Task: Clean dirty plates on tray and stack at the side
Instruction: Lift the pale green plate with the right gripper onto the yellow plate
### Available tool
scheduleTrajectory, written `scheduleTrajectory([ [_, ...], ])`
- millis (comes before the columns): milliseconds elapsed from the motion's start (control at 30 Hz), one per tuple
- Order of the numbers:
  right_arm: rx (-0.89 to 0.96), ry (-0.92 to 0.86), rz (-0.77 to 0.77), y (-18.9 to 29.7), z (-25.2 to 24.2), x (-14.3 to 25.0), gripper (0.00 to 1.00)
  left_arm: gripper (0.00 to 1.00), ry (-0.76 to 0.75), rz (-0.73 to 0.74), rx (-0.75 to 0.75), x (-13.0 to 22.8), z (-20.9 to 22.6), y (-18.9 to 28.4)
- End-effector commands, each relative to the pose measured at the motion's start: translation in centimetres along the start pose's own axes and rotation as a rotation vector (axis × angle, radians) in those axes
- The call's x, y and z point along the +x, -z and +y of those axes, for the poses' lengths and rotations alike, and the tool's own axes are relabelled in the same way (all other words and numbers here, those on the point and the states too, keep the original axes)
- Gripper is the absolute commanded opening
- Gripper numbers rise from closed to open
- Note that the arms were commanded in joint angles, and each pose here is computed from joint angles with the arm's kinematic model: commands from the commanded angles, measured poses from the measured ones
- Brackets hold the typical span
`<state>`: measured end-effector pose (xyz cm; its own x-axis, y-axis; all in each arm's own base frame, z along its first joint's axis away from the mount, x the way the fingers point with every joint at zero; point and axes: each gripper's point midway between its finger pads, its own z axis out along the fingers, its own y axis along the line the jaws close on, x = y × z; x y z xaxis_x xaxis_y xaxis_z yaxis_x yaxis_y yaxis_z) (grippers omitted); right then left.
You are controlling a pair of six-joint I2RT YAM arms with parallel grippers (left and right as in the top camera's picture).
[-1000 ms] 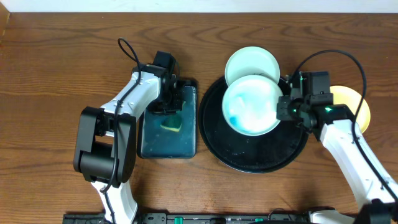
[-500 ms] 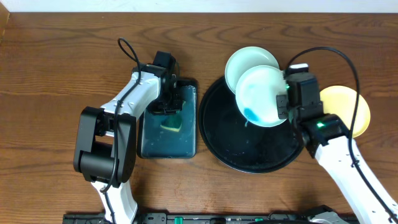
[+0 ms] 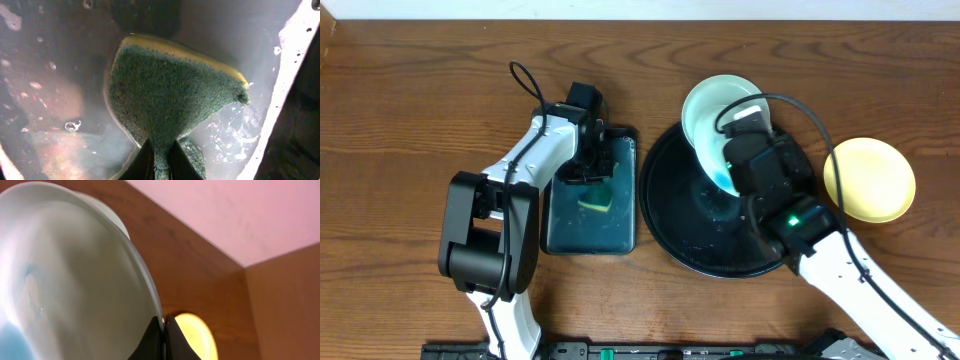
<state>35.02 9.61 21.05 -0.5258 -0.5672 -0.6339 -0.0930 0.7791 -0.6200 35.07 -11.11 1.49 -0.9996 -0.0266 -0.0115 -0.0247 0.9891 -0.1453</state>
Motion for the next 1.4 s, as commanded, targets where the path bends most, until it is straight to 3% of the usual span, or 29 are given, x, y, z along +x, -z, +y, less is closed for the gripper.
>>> scheduleTrajectory([
  [0,0.066,0.051,-0.046,1.3,-0.8,-1.7,0.01,0.08,0.006,0.045,-0.011,0.6,0.4,-1.6],
  [1033,0.102,0.074,-0.098,2.2,-0.9,-3.2,0.01,0.08,0.006,0.045,-0.011,0.6,0.4,-1.6],
  [1200,0.129,-0.038,-0.064,1.2,-2.2,-2.3,0.01,0.08,0.006,0.046,-0.01,0.6,0.4,-1.6],
  [1367,0.182,-0.445,0.072,-1.8,-4.6,2.2,0.01,0.08,0.006,0.046,-0.01,0.6,0.4,-1.6],
])
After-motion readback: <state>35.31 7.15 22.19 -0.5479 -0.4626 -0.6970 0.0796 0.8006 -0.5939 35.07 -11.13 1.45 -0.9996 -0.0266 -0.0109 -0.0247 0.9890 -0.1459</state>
